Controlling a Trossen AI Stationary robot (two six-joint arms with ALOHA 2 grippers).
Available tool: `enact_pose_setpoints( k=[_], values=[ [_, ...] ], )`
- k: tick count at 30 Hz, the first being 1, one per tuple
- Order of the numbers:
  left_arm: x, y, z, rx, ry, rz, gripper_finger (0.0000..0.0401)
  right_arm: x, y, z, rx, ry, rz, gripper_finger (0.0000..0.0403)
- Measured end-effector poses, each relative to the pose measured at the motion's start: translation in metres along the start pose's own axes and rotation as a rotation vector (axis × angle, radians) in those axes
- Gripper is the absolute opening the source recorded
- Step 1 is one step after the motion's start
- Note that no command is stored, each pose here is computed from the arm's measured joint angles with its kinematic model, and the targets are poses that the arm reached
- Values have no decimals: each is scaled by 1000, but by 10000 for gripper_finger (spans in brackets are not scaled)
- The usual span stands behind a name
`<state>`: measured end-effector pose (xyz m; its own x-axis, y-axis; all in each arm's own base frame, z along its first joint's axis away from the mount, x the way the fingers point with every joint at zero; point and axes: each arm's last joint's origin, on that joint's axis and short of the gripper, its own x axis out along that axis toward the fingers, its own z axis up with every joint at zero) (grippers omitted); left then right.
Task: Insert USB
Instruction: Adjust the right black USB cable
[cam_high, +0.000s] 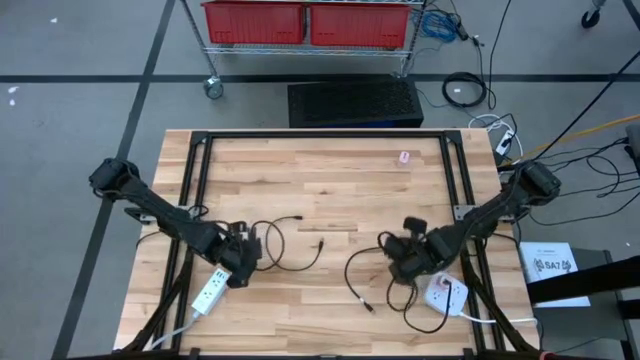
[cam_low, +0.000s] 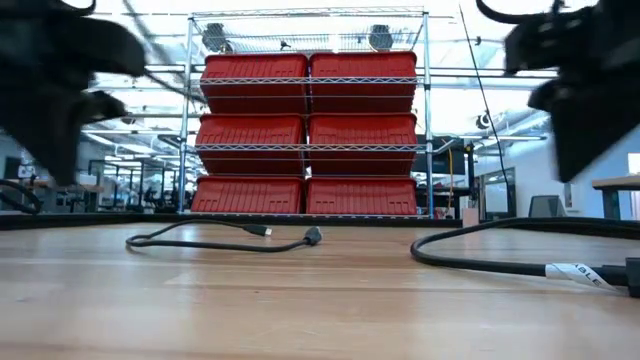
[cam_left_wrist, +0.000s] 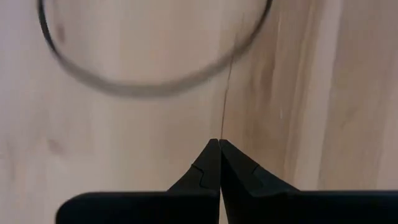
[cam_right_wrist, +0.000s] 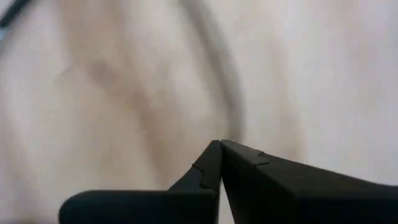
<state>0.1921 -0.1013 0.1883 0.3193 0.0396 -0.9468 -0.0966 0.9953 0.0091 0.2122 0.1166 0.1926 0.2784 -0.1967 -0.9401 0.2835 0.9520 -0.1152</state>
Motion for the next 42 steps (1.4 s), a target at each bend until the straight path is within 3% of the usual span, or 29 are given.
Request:
enact_pose_setpoints(
  k=[6, 10, 16, 19, 23, 26, 32, 42],
  values=[
    [-4, -5, -19, -59, 143, 18, 4, 14, -32, 16, 133, -138, -269, 0],
    [-3, -10, -28, -88, 198, -12, 4, 38, -61, 21, 254, -116, -326, 0],
    [1, -13, -39, -120, 232, -6, 4, 68, -98, 31, 331, -173, -290, 0],
    [2, -12, -41, -134, 240, 3, 4, 71, -106, 41, 305, -203, -210, 0],
    [1, -14, -42, -137, 271, -31, 4, 71, -107, 48, 266, -239, -139, 0],
    [-9, -22, -38, -127, 299, -92, 4, 71, -106, 49, 260, -243, -135, 0],
    [-29, -32, -41, -98, 388, -111, 4, 71, -106, 48, 255, -235, -136, 0],
    [-2, -50, -51, -45, 434, -133, 4, 72, -107, 45, 226, -209, -155, 0]
  ],
)
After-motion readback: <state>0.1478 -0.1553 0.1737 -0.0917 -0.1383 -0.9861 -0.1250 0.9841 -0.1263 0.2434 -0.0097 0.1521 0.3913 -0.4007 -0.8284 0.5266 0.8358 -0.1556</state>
